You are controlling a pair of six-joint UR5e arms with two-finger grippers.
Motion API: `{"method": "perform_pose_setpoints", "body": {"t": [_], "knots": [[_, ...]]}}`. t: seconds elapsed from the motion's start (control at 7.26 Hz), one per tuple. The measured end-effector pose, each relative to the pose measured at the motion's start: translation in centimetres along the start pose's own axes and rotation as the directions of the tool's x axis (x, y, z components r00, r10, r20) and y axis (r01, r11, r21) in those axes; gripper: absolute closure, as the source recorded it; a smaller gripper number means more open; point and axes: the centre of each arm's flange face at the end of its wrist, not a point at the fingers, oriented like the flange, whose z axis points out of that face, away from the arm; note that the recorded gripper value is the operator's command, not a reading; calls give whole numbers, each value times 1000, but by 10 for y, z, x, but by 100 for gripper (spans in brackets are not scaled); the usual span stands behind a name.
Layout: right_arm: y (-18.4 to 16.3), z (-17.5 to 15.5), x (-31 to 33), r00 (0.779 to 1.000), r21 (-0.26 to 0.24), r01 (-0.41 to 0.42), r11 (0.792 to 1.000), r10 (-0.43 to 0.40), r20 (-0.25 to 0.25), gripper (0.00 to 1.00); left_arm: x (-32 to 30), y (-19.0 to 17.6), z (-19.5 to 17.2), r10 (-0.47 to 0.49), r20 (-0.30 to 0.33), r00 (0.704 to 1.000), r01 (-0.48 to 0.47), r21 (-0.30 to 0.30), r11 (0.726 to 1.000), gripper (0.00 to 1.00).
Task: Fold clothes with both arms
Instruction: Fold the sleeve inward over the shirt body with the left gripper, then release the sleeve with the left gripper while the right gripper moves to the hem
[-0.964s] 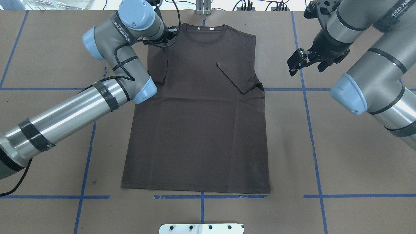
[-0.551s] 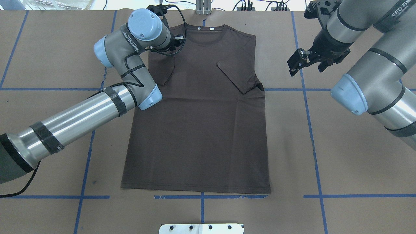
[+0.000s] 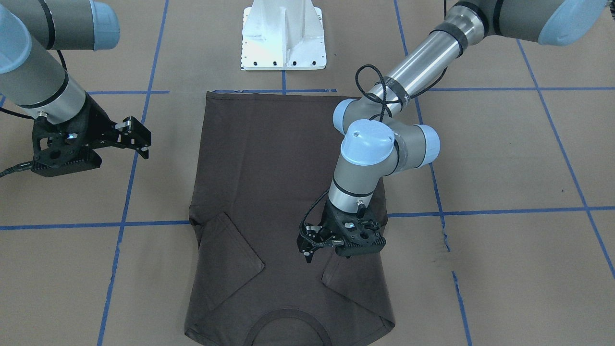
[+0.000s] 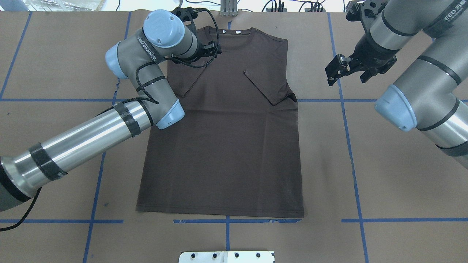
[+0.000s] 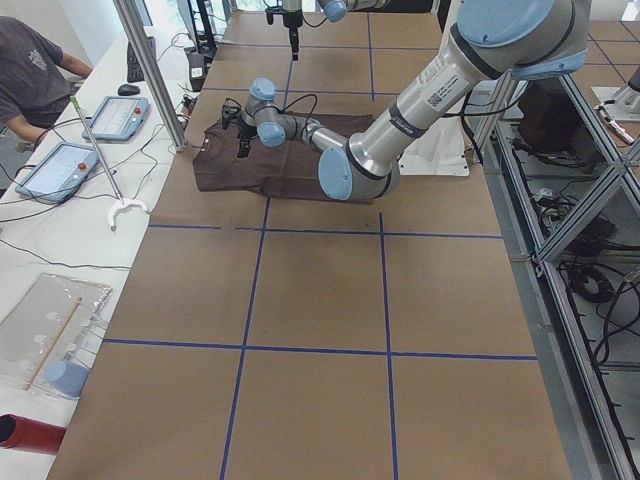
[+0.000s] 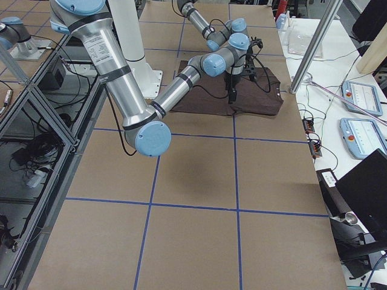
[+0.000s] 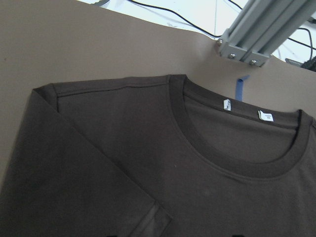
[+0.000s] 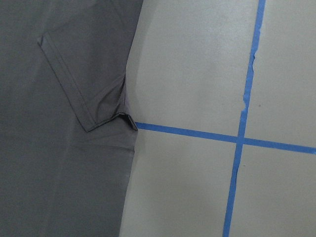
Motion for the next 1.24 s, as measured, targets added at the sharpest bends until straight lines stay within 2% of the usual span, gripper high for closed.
{"method": "perform_pose_setpoints", "body": {"t": [0.28,0.41,0.69,0.83,0.96,1.1,1.24], "knots": [[34,12,-3,998,-10,-63,998,64,19,0,-26,25,-68,100,29,995,-99,-57,993,0],[58,30,-12,993,9,-102,995,102,52,0,-55,41,-107,147,31,989,-144,-62,988,0],[121,93,-48,979,51,-188,981,183,91,0,-104,63,-164,211,22,977,-210,-54,976,0],[155,123,-69,973,56,-220,974,215,84,0,-119,71,-182,225,12,974,-224,-54,973,0],[185,145,-89,968,55,-244,968,240,76,12,-125,77,-194,229,-3,973,-229,-57,972,0],[207,159,-104,963,51,-263,963,259,70,17,-125,80,-202,228,-16,973,-229,-58,972,0],[223,168,-113,961,42,-272,961,269,66,13,-124,83,-207,228,-26,973,-229,-56,972,0]]}}
